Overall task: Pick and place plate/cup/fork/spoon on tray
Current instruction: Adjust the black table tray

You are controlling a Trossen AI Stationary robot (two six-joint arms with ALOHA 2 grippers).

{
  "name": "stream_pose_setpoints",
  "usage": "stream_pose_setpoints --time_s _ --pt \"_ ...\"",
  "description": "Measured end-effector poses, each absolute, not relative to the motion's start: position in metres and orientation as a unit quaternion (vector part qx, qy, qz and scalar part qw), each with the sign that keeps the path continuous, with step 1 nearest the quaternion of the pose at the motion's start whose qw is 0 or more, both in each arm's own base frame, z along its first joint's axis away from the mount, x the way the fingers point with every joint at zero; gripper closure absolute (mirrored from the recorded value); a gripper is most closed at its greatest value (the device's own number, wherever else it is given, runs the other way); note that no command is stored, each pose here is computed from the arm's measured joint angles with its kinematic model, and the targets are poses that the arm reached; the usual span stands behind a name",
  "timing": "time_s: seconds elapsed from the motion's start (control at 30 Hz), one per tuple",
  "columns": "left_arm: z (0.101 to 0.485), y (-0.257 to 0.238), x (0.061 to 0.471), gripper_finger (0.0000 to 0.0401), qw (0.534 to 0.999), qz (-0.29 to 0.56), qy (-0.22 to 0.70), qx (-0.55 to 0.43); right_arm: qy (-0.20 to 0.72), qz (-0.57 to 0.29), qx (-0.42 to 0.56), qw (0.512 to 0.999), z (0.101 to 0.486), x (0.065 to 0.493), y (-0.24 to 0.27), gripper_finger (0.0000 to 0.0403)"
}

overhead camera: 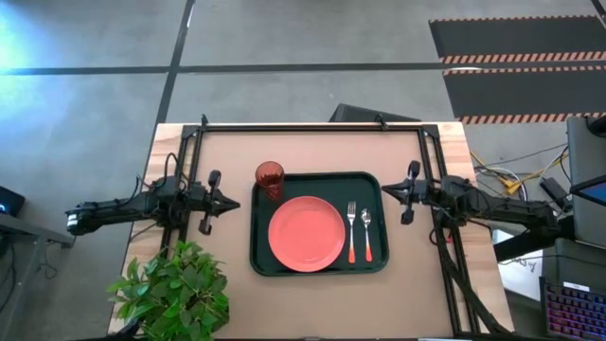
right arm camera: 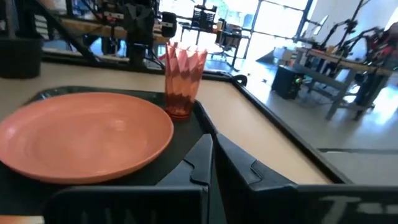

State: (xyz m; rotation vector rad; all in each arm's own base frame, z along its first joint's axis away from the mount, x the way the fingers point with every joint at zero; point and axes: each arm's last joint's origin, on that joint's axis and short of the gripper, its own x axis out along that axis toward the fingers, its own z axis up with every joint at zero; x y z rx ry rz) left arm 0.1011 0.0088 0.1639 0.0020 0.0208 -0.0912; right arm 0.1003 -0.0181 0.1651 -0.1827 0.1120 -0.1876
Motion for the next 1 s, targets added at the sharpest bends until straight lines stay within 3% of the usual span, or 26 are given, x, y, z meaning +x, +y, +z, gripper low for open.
stream_pose_setpoints --time_s 0.5,0.77,1.0 --pt "0.163 0.009 0.102 0.0401 0.999 -0.046 0.015 0.000 0.053 -0.129 -0.117 0.983 0.168 0.100 -0.020 0.0394" --pt "0.166 0.009 0.102 0.0401 0.999 -0.048 -0.001 0.003 -0.025 -0.141 -0.045 0.989 0.183 0.099 -0.020 0.0394" --pt "0.199 0.007 0.097 0.0401 0.994 -0.061 -0.085 0.022 -0.022 -0.123 -0.015 0.992 0.228 0.097 -0.019 0.0394"
